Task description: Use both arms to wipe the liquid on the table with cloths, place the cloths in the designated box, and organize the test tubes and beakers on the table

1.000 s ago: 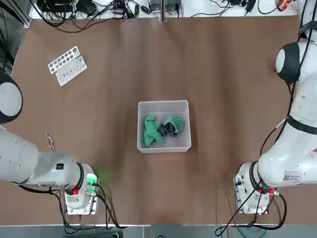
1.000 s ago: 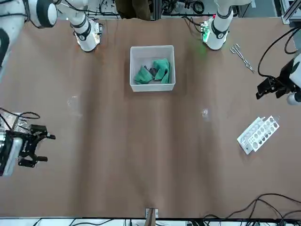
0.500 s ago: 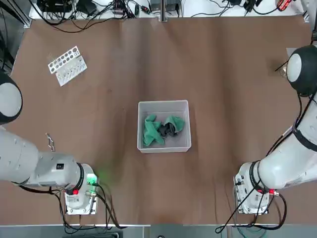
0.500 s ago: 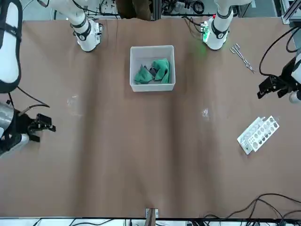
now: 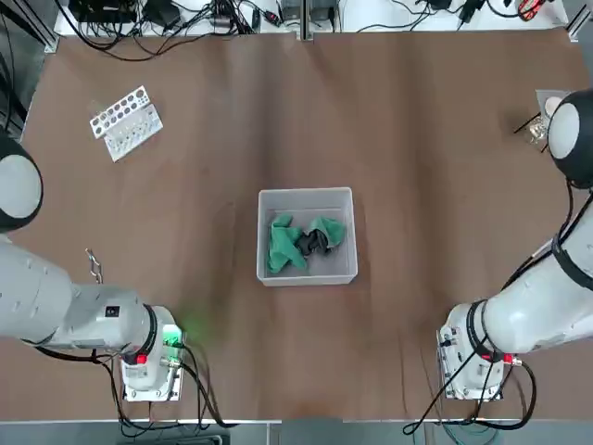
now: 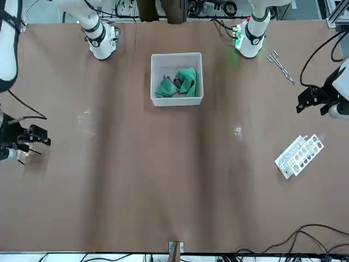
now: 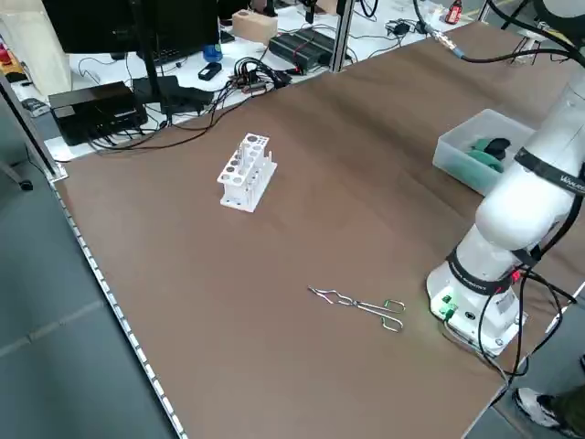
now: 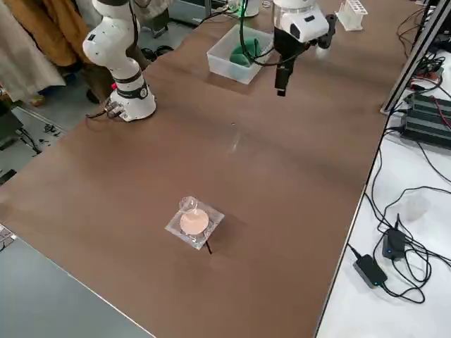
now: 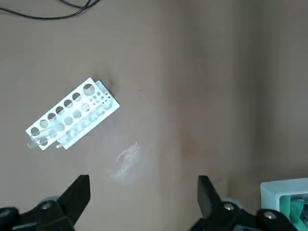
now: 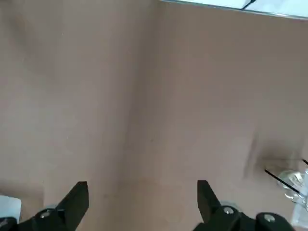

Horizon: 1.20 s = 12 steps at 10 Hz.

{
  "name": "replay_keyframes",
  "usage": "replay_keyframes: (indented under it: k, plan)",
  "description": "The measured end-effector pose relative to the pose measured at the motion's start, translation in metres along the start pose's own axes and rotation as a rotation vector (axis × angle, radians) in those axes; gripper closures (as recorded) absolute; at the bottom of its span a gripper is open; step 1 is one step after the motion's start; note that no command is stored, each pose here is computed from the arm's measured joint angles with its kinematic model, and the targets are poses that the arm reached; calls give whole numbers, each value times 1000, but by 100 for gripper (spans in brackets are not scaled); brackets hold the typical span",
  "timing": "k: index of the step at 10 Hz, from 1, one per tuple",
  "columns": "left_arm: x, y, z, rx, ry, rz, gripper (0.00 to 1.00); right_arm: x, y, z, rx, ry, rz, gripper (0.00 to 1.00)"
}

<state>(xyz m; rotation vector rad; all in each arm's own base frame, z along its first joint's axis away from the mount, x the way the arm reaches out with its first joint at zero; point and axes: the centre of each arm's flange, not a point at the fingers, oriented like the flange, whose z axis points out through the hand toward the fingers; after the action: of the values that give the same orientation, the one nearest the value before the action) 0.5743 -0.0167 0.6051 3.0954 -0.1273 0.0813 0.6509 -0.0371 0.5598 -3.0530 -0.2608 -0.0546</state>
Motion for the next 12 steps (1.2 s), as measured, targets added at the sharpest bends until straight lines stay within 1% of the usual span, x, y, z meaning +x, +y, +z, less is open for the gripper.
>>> replay_keyframes:
  k: [2, 3, 5, 7, 8, 10, 12]
  plan:
    - [0, 0, 1, 0, -4, 0, 1, -25, 7, -35, -18, -19, 7, 0]
    - [-2, 0, 2, -1, -17, -13, 1, -36, 10, -46, -10, -35, 17, 0]
    - [-3, 4, 4, -2, -34, -49, 1, -49, 19, -51, 5, -65, 35, 0]
    - [-3, 8, 4, -2, -37, -51, 1, -47, 12, -51, -1, -67, 16, 0]
    - [-3, 9, 4, 15, -37, -44, 1, -44, 5, -50, -19, -69, -3, 0]
    - [-3, 20, 4, 59, -38, -11, 1, -35, -8, -51, -43, -32, -2, 0]
    - [-3, 22, 5, 63, -38, -5, 1, -32, -14, -51, -46, -21, 10, 0]
